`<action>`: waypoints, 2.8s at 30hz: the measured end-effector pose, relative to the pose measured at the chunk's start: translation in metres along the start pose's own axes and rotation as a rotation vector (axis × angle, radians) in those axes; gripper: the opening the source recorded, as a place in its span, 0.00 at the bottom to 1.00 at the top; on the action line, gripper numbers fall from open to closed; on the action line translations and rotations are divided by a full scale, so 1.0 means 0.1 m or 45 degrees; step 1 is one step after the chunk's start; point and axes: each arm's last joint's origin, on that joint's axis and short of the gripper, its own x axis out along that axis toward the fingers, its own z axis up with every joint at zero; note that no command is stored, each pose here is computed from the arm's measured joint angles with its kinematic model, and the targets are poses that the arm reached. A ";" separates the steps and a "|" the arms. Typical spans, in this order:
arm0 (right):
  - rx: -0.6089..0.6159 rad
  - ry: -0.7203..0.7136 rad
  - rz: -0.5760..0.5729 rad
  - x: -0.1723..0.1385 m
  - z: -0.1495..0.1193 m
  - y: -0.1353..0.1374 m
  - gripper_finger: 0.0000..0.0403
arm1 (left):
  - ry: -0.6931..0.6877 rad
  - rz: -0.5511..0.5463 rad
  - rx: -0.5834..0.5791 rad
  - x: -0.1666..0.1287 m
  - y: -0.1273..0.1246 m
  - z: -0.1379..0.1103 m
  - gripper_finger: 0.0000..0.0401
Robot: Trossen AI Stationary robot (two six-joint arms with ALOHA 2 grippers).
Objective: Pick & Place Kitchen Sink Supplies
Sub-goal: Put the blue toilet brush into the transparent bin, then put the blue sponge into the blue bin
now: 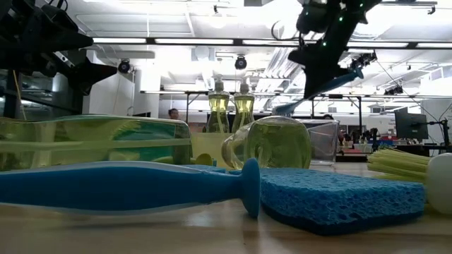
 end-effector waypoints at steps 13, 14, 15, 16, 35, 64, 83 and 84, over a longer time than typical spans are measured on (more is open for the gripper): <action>0.007 0.042 -0.043 0.52 0.10 0.00 0.18 | 0.000 0.000 0.000 0.00 0.00 0.00 0.85; 0.006 0.041 -0.043 0.54 0.10 0.01 0.18 | 0.000 0.000 0.000 0.00 0.00 0.00 0.85; 0.004 0.038 -0.043 0.56 0.11 0.01 0.18 | 0.000 0.001 0.000 0.00 0.00 0.00 0.85; -0.006 0.033 -0.040 0.57 0.11 0.01 0.17 | 0.000 0.000 0.000 0.00 0.00 0.00 0.85; -0.198 -0.009 0.040 0.21 -0.01 0.23 0.33 | 0.000 0.000 0.000 0.00 0.00 0.00 0.85; -0.443 0.470 0.126 -0.72 -1.38 0.97 0.55 | 0.000 0.000 0.000 0.00 0.00 0.00 0.85; -0.771 0.804 0.626 -0.18 -2.54 0.95 0.47 | 0.000 0.000 0.000 0.00 0.00 0.00 0.85; -0.772 0.807 0.617 -0.15 -2.55 0.94 0.47 | 0.000 0.000 0.000 0.00 0.00 0.00 0.85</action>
